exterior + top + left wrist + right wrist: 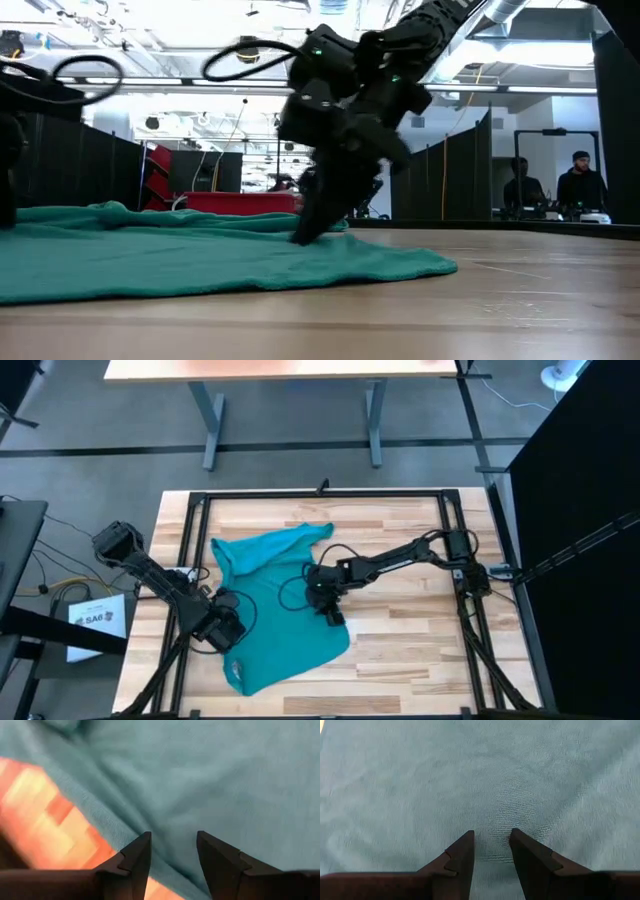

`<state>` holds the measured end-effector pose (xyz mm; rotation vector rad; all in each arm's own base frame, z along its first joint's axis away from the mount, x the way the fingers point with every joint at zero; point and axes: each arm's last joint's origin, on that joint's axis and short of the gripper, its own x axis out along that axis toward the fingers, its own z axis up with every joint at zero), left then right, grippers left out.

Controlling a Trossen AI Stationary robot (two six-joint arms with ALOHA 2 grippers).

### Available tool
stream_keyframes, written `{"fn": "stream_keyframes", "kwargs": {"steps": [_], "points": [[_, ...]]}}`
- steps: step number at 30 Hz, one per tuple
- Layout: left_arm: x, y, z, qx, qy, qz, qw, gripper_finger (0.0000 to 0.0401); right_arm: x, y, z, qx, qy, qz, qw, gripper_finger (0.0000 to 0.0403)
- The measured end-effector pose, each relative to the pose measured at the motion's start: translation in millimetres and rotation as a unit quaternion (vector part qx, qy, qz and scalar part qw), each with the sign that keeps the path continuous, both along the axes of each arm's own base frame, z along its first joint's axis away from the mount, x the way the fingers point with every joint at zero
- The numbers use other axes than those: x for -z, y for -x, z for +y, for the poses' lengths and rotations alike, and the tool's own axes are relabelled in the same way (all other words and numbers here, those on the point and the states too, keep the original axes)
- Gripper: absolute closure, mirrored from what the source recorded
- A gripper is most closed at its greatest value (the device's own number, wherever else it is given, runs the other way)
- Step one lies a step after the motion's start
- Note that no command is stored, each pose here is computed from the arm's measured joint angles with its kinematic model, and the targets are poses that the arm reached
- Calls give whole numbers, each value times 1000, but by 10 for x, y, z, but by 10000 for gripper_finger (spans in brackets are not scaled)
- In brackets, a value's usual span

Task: Roll towel
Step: Roll the blue towel

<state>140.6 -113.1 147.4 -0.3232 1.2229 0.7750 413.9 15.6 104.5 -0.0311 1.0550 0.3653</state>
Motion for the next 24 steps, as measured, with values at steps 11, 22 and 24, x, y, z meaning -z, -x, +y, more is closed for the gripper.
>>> {"fn": "stream_keyframes", "kwargs": {"steps": [11,22,24], "points": [[-23,264,-274,-53,40,-38,997,258,-37,247,162,-14,-19,52,998,315],[-430,-171,-357,32,23,-127,991,258,-636,-159,40,3,30,-110,993,316],[-406,-252,-252,34,6,-114,993,258,-581,-151,-92,17,33,-98,994,316]]}}
